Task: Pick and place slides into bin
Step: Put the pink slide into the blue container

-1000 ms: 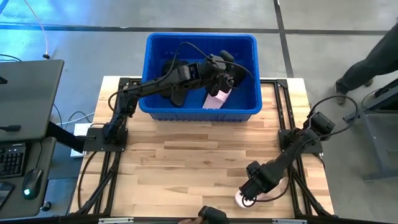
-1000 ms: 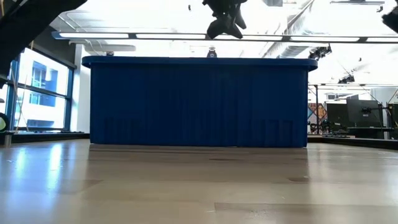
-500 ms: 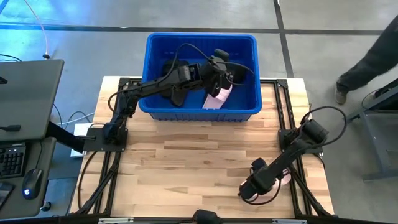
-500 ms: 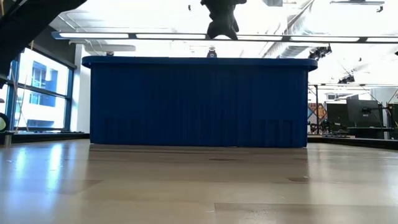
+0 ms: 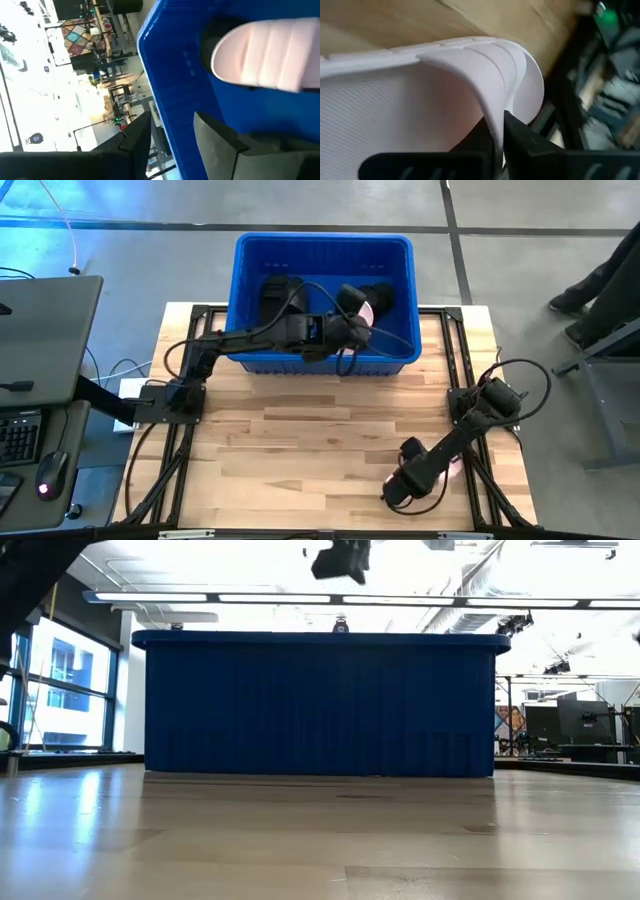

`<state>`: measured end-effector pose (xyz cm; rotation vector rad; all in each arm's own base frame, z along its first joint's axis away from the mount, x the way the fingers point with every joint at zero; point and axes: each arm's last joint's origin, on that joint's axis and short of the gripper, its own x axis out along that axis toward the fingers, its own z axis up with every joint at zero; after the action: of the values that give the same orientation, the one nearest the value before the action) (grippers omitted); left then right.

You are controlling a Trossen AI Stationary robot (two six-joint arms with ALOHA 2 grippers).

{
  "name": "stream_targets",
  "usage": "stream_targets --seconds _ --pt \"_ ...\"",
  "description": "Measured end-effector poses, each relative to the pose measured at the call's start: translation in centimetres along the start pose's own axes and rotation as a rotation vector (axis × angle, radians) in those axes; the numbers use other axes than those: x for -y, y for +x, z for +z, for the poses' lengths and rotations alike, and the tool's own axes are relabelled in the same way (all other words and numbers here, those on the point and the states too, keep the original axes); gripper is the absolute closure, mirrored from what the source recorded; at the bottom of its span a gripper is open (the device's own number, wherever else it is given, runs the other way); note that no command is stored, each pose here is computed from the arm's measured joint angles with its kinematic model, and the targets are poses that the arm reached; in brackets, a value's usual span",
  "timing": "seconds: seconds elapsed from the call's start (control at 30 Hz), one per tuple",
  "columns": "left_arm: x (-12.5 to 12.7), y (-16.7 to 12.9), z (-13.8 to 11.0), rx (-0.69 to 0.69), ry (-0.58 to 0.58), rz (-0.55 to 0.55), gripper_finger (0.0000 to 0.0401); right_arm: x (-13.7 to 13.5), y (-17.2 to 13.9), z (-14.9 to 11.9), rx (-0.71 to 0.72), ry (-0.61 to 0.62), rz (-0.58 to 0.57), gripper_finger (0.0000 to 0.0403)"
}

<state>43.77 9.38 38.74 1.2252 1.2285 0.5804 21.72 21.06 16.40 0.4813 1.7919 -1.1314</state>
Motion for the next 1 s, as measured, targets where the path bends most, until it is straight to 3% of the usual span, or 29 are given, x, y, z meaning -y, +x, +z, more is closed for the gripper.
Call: stream_targets --seconds 0.13,0.27,0.43,0.57,0.73,0.83,1.0 --pt "-1.6 -2.8 -1.7 0.003 -0.03 0.038 0.0273 -0.2 -3.3 -0.9 0.21 -0.031 0.102 0.0399" --pt "-3.6 -4.9 -4.2 0.012 -0.098 0.083 0.0279 0.6 -7.8 -1.6 0.516 -0.023 0.222 0.0398" --pt "-6.4 -7.7 -8.0 0.027 -0.227 0.16 0.0278 1.8 -13.1 -1.2 1.009 -0.164 0.348 0.0399" --pt "-7.5 -9.6 -10.4 0.046 -0.278 0.188 0.0277 2.9 -17.1 -0.1 1.328 -0.285 0.24 0.04" --pt "-8.4 -11.4 -12.9 0.052 -0.32 0.216 0.0277 5.0 -21.5 3.0 1.591 -0.236 0.002 0.0402" --pt "-8.8 -12.4 -14.2 0.06 -0.346 0.231 0.0277 6.8 -23.8 6.5 1.592 -0.2 -0.162 0.0402" --pt "-9.4 -13.8 -16.3 0.058 -0.385 0.26 0.0277 9.8 -25.5 14.6 1.444 -0.084 -0.305 0.0402"
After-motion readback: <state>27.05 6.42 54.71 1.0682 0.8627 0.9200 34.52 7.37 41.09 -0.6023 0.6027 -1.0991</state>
